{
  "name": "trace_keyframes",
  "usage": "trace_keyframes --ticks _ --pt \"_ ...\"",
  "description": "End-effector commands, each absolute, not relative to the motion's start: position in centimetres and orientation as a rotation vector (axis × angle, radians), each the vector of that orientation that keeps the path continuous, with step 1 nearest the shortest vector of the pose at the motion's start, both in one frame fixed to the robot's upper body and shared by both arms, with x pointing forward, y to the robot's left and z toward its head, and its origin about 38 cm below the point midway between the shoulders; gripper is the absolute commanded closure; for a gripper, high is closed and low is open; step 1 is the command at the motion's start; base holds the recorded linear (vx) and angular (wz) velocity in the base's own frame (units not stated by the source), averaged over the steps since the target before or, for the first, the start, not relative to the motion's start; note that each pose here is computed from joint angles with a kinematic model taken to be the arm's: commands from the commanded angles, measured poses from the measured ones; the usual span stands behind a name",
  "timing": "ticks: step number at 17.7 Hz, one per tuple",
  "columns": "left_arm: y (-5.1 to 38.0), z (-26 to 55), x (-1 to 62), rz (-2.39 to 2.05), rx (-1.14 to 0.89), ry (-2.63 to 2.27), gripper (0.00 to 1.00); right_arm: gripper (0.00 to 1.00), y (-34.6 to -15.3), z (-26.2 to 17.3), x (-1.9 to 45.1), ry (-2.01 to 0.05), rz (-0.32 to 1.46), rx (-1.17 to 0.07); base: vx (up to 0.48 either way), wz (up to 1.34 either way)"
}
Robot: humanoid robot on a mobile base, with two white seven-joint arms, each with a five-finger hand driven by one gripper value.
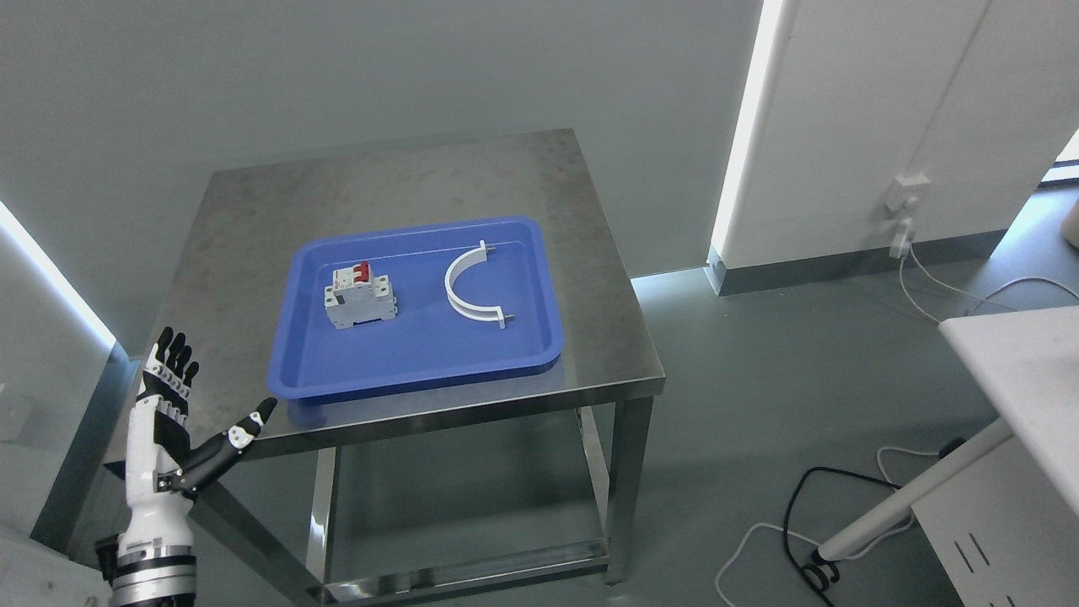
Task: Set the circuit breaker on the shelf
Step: 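Raise the left hand and reach toward the grey circuit breaker in the tray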
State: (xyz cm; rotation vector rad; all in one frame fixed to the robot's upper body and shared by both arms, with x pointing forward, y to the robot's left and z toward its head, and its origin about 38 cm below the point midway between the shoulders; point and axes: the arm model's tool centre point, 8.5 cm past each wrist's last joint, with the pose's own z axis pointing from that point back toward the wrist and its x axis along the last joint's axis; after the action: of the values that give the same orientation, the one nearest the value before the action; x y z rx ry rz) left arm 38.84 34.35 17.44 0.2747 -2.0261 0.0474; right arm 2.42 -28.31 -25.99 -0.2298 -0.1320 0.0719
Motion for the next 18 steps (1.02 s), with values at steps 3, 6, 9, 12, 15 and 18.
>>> trace_keyframes --ticks 3,6,9,12,15,18 --pt "34.2 19.6 39.6 0.003 0.286 -2.104 0.0 0.0 -29.3 -25.9 1.9 -0.077 0.095 -0.247 0.0 0.0" --pt "34.3 20.2 39.9 0.008 0.293 -2.12 0.0 0.0 -29.3 -25.9 1.9 -0.077 0.095 -0.247 0.0 0.0" --pt "34.3 21.1 40.6 -0.083 0.277 -2.125 0.0 0.0 -29.3 -25.9 1.9 -0.077 0.095 -0.247 0.0 0.0" --pt "35.7 23.7 42.3 -0.312 0.288 -2.08 0.0 0.0 -29.3 -25.9 1.9 -0.077 0.095 -0.247 0.0 0.0" --pt "36.9 25.7 43.5 -0.436 0.315 -1.978 0.01 0.0 -29.3 -25.9 1.9 -0.077 0.095 -0.247 0.0 0.0" --pt "35.5 27.7 45.4 -0.567 0.362 -1.926 0.02 0.0 -29.3 -25.9 1.9 -0.077 0.095 -0.247 0.0 0.0"
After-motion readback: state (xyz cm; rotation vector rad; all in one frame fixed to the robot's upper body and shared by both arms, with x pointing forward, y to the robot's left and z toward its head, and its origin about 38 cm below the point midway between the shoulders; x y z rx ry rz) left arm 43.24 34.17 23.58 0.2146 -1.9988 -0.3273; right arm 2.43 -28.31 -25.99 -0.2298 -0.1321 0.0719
